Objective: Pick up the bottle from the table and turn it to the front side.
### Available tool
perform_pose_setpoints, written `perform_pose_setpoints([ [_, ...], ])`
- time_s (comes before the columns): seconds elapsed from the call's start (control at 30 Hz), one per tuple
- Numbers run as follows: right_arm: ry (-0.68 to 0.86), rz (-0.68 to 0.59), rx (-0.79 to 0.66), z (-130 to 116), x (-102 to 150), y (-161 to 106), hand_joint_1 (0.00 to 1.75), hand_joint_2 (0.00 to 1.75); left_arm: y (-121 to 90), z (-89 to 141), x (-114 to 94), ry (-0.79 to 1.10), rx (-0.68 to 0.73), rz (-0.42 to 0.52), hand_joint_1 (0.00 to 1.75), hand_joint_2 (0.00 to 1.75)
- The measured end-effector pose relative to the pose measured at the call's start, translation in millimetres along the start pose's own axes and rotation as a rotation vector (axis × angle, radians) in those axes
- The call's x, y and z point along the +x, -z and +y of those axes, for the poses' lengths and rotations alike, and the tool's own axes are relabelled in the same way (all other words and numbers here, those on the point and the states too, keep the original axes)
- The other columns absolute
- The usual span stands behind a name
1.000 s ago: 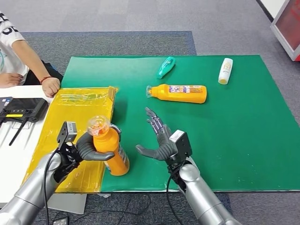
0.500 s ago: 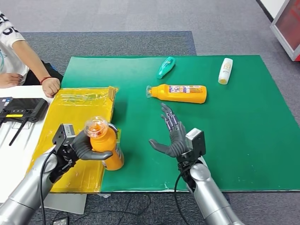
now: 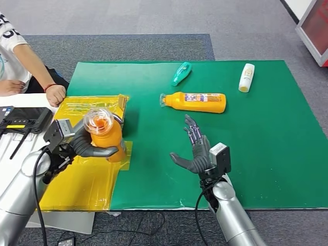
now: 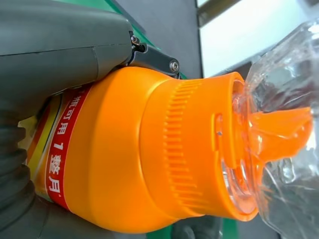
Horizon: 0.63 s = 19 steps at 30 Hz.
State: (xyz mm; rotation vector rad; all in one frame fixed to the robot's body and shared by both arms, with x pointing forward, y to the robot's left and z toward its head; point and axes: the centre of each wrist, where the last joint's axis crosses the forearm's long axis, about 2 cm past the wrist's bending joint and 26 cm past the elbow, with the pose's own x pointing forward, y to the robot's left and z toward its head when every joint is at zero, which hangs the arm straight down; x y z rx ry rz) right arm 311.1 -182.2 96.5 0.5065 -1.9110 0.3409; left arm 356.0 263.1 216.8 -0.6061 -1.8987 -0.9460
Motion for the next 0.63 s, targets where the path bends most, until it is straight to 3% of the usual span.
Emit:
perform_pose_setpoints([
  [0.13, -0.011, 0.010, 0.003, 0, 0, 0, 0.00, 1.75, 7, 13, 4, 0.074, -0.001, 0.115, 1.75, 1.75],
  [0.37, -0.031, 0.010, 0.016, -2, 3, 8, 0.00, 1.75, 26, 56, 0, 0.123, -0.056, 0.338, 1.75, 1.75],
  [0.63, -0.038, 0.014, 0.027, 1, 2, 14, 0.00, 1.75, 33, 90, -4, 0.160, -0.074, 0.494, 1.75, 1.75],
])
